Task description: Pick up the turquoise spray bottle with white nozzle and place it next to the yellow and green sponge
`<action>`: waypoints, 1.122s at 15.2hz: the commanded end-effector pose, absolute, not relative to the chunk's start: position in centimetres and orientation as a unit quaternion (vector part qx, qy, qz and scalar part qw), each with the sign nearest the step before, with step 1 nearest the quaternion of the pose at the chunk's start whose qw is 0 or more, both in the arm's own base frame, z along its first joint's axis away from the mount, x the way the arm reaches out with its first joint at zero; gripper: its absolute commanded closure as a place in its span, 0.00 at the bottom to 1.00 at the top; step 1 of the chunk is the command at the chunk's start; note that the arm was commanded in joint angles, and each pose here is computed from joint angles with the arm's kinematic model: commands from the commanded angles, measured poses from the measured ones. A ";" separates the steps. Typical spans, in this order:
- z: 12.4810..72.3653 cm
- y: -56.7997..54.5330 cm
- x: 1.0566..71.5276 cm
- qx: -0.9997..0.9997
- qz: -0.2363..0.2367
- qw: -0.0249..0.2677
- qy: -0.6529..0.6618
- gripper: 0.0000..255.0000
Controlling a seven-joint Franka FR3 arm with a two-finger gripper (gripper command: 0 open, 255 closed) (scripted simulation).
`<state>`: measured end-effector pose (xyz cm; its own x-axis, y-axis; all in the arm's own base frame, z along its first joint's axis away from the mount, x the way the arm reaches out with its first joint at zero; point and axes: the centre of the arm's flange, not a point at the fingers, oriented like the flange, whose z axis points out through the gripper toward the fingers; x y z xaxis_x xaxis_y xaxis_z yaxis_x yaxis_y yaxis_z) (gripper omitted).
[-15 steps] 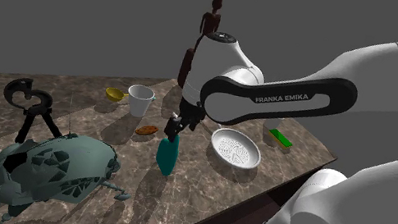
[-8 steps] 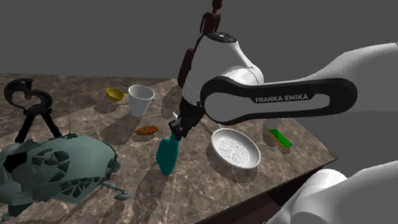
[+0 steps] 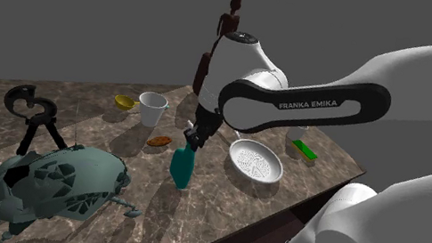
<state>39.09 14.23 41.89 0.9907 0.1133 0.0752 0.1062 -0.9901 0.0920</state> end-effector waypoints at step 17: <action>51.3 14.3 39.1 0.997 0.040 0.044 0.055 1.00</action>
